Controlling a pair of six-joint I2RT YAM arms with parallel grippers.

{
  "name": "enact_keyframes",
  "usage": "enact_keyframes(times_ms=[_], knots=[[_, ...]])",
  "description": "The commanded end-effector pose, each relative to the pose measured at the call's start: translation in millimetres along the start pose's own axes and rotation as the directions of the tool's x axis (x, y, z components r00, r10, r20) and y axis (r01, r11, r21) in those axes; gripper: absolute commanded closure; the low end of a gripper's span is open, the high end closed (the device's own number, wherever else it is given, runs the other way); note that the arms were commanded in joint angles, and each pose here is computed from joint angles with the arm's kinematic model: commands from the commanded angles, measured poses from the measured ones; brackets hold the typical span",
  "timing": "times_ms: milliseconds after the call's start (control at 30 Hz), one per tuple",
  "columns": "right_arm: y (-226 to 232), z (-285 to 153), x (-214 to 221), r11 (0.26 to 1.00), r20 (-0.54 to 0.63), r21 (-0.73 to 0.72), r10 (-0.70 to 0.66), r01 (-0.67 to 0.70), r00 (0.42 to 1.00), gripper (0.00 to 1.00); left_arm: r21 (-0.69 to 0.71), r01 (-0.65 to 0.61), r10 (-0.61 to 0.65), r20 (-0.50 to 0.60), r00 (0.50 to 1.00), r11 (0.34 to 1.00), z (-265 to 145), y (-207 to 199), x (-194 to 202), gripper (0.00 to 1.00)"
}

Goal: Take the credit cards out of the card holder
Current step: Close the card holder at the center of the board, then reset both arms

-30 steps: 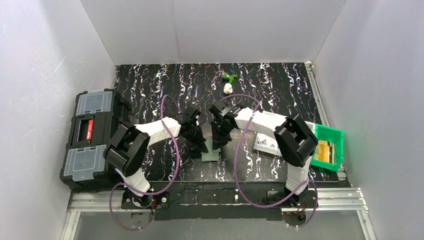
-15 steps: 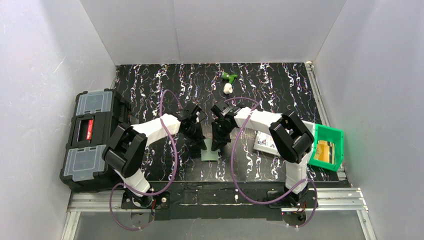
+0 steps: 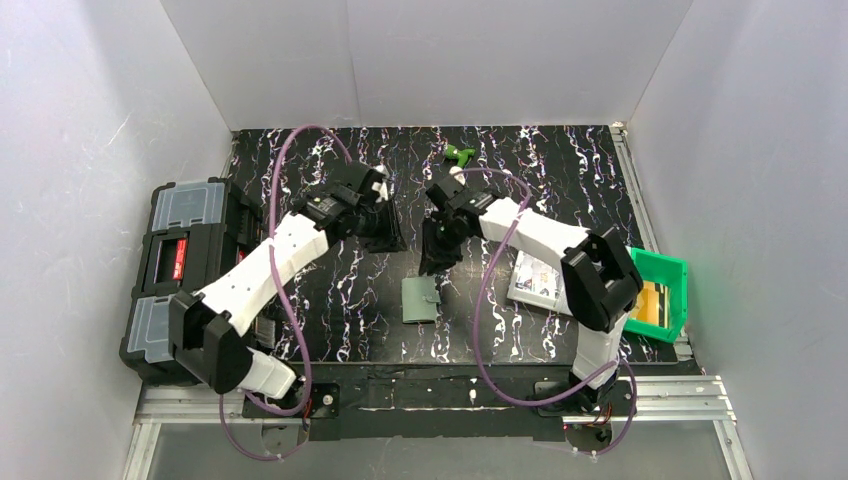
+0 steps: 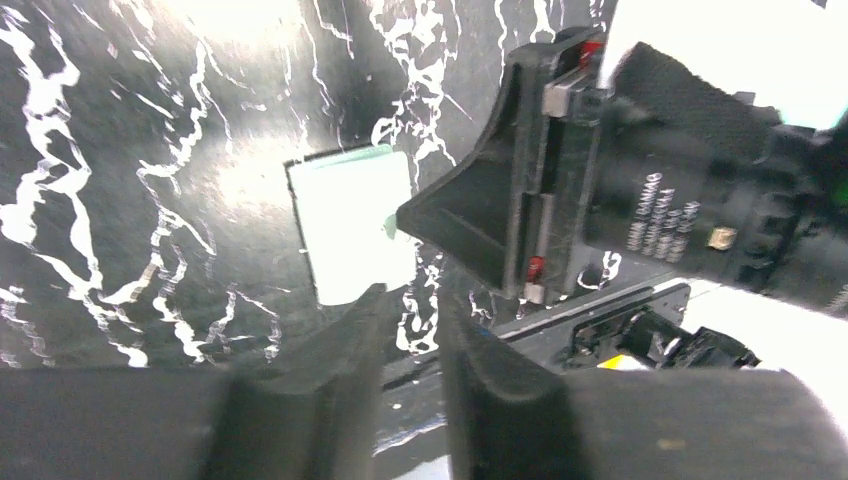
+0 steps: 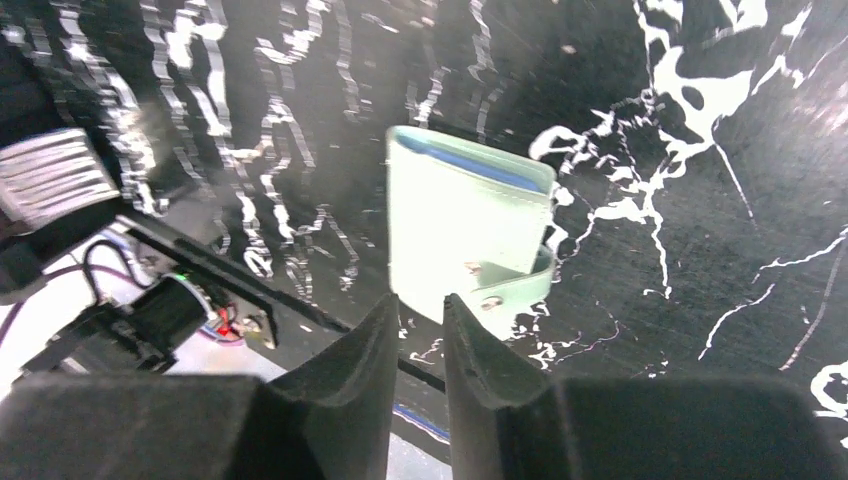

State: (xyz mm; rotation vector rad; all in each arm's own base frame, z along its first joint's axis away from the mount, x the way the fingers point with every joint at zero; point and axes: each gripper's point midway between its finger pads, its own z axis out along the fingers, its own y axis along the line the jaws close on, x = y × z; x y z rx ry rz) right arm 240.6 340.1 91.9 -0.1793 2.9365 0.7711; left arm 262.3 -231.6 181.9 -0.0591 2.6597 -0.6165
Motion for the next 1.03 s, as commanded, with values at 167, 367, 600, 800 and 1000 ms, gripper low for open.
enact_keyframes(times_ms=[167,367,600,800,1000], knots=[[46.7,-115.9,-41.8,0.987,0.319,-0.073,-0.112,0.142,0.941,0.49,-0.039,-0.1,0.105,0.178,0.978,0.994,-73.6,8.5,-34.2,0.1],[44.8,-173.9,-46.5,0.981,0.509,-0.052,-0.136,0.188,0.85,0.09,-0.054,-0.098,0.107,0.202,0.973,0.994,-90.5,13.2,-34.6,0.02],[28.8,-205.9,-37.0,0.981,0.608,-0.024,-0.137,0.191,0.782,0.02,-0.154,-0.043,0.074,0.202,0.977,0.987,-88.0,37.4,-27.5,0.02],[21.0,-210.3,-31.3,0.981,0.635,-0.027,-0.13,0.191,0.762,0.02,-0.151,-0.054,0.089,0.232,0.969,0.987,-85.3,45.4,-21.9,0.02],[16.2,-206.7,-30.2,0.983,0.63,-0.022,-0.128,0.182,0.766,0.02,-0.165,-0.054,0.094,0.243,0.965,0.985,-85.3,51.3,-19.5,0.02]])
